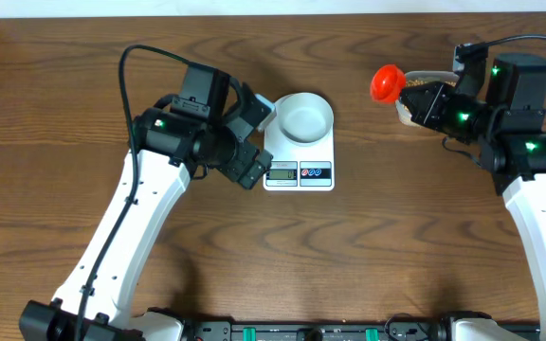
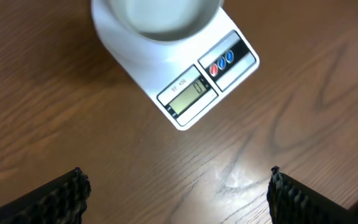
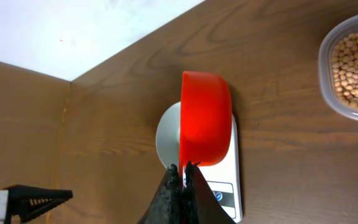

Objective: Scoop item into bowl and weigh 50g on scale
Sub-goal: 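Carry the red scoop with the right gripper to the soybean tub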

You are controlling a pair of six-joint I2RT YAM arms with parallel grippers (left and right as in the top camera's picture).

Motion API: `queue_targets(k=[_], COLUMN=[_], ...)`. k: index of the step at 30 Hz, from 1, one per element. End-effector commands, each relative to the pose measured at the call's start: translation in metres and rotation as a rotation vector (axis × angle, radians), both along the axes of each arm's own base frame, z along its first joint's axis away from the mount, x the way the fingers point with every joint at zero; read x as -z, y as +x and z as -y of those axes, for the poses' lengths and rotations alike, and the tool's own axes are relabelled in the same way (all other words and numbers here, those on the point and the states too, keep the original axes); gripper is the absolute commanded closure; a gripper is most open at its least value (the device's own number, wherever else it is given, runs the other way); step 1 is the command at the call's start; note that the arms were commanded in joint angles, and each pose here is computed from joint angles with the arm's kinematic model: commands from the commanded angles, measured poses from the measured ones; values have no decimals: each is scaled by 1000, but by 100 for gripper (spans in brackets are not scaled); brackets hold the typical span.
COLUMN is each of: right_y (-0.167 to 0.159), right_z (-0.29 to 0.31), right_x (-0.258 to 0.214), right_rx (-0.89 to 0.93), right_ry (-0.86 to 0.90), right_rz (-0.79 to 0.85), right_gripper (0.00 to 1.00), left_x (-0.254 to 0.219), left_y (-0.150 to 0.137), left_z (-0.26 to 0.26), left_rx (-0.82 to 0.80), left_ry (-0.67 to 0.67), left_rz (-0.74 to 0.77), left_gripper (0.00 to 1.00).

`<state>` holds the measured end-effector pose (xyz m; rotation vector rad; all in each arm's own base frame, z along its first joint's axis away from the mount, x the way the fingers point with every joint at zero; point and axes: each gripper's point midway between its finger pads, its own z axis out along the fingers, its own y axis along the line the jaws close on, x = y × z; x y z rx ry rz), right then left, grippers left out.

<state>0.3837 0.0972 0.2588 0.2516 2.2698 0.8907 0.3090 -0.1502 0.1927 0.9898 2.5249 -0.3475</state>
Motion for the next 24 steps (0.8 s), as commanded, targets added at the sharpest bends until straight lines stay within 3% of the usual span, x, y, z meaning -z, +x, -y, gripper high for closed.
queue_targets(k=[1, 15, 24], right_y=[1, -11, -14], right_z=[2, 2, 19], right_x=[-12, 1, -6], right_rx=[-25, -44, 39], right_ry=[-40, -59, -138], right_rz=[35, -28, -70], right_gripper=[99, 99, 99], left_x=[6, 14, 21], left_y=[-6, 7, 8], left_z=[4, 9, 9], left_rx=[157, 210, 201], left_ry=[15, 24, 25], left_rz=[29, 87, 63], left_gripper=[7, 7, 7])
